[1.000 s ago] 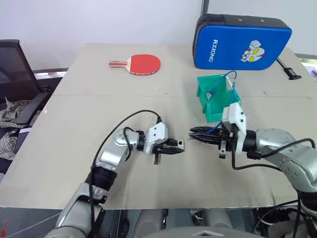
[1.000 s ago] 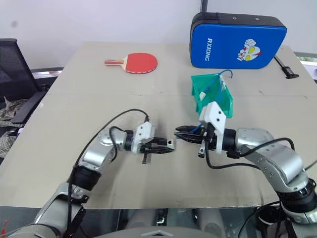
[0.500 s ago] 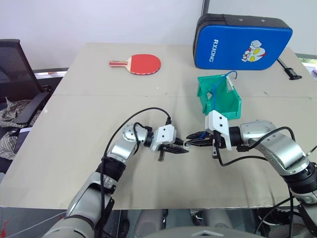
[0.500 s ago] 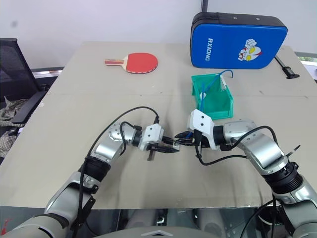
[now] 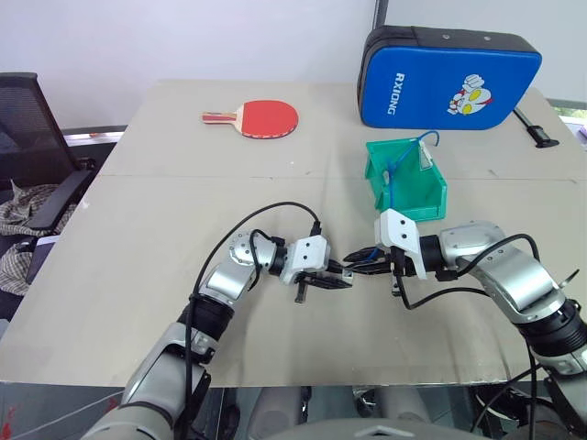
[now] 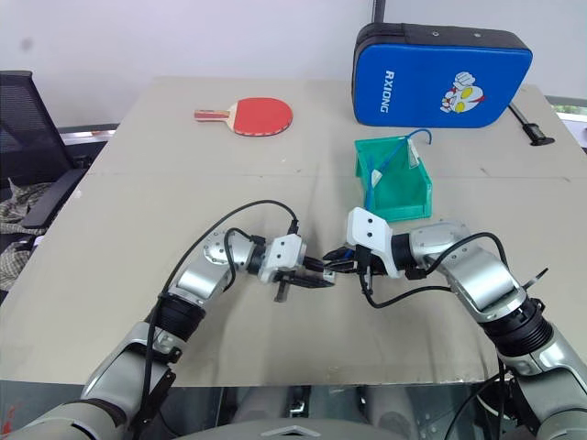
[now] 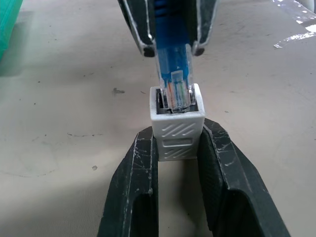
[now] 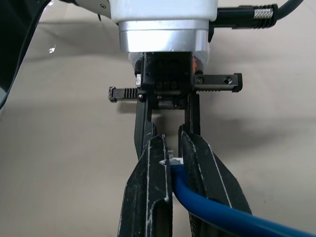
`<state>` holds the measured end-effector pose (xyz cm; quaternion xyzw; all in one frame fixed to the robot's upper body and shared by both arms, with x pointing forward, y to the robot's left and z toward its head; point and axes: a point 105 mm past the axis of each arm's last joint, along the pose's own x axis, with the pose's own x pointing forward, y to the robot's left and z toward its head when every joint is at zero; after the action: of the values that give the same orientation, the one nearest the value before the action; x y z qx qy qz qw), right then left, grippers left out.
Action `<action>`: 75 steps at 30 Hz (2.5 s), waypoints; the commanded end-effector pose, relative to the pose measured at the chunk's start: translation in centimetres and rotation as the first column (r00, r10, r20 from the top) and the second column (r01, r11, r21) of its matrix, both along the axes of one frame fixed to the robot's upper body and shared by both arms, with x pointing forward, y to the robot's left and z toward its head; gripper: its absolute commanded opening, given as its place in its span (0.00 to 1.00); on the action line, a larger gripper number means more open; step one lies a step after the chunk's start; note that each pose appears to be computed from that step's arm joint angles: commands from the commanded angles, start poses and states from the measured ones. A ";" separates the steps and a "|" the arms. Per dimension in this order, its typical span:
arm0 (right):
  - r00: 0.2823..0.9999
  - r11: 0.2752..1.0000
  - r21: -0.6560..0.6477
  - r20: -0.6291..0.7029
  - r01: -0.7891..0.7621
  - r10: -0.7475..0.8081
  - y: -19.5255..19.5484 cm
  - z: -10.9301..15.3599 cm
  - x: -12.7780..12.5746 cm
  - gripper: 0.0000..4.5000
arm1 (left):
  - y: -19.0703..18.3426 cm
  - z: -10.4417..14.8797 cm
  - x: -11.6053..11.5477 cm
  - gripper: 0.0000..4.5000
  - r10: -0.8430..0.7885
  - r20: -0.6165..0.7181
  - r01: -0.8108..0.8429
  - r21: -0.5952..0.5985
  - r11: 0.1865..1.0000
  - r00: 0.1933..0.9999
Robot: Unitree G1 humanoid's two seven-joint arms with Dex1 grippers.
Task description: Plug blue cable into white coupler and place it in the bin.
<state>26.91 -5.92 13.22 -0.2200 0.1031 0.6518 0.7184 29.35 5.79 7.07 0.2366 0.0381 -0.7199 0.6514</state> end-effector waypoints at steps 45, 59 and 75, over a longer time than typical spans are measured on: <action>0.989 0.972 -0.229 -0.147 -0.047 0.013 0.9 -3.7 -0.5 0.00 | -1.9 2.5 -0.1 0.11 0.011 -0.040 -0.011 -0.003 1.000 0.999; 0.979 0.976 -0.214 -0.203 -0.044 -0.001 1.2 -4.9 -1.0 0.00 | -2.0 2.3 0.0 0.11 0.008 -0.034 -0.008 0.000 1.000 0.999; 0.957 0.957 -0.281 -0.290 -0.072 -0.013 0.7 -9.1 -1.5 0.00 | -1.6 1.4 0.3 0.11 0.041 -0.013 -0.041 0.017 0.999 0.999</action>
<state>28.05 -4.33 11.25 -0.2495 0.1622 0.6560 0.6936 29.64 5.37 6.75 0.2326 0.0997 -0.6996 0.6682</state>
